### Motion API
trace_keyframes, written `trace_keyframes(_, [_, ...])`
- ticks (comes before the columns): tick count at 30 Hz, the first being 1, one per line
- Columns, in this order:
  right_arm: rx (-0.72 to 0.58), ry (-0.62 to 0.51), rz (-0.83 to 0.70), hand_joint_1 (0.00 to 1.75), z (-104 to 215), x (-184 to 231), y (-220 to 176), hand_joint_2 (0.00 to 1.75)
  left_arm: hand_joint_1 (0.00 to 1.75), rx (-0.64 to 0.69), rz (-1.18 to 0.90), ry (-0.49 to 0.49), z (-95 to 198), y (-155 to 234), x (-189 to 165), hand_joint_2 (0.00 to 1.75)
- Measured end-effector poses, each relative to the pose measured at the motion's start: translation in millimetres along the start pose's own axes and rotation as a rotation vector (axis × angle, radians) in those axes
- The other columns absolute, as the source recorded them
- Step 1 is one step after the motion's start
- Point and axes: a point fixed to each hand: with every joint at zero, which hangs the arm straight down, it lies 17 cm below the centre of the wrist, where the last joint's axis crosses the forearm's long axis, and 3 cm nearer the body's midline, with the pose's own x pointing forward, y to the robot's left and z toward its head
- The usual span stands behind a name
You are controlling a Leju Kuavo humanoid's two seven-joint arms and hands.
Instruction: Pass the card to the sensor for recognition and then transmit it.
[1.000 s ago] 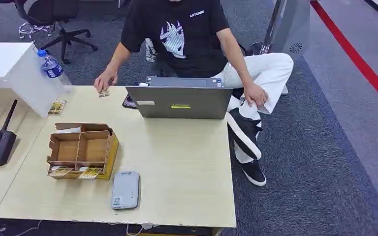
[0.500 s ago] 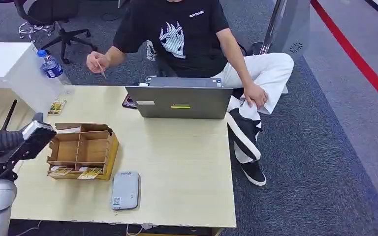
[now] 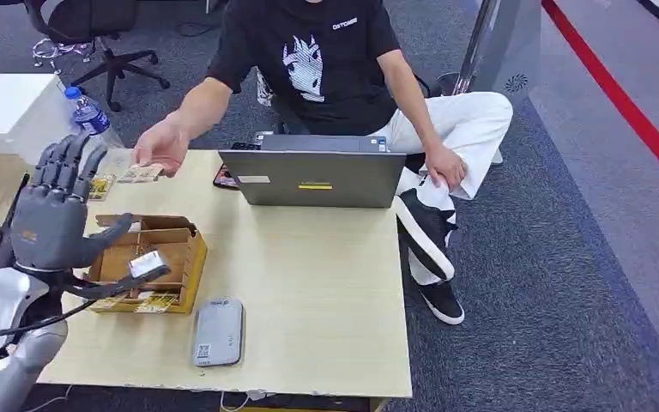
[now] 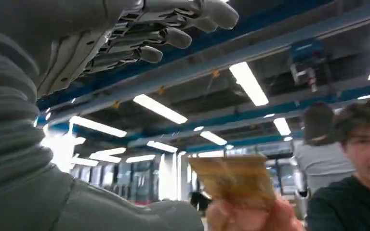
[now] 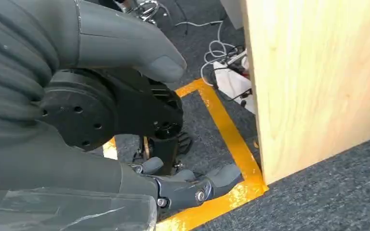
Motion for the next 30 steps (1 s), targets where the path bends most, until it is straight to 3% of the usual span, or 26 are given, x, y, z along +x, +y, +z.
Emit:
trace_keyframes(4, [0.000, 0.006, 0.009, 0.00, 0, -3, 0, 1.75, 0.02, 0.005, -0.046, -0.034, 4, -1, 4, 1.75])
trace_keyframes(5, [0.000, 0.006, 0.009, 0.00, 0, -3, 0, 1.75, 1.41, 0.006, -0.050, -0.039, 5, -1, 5, 1.75])
trace_keyframes(6, [-0.001, 0.006, 0.009, 0.00, 0, -3, 0, 1.75, 1.75, 0.011, -0.053, -0.043, 7, -1, 6, 1.75])
trace_keyframes(30, [-0.055, -0.015, -0.004, 0.00, -1, -2, -10, 1.75, 1.75, 0.014, 0.097, -0.061, 60, -16, 45, 1.75])
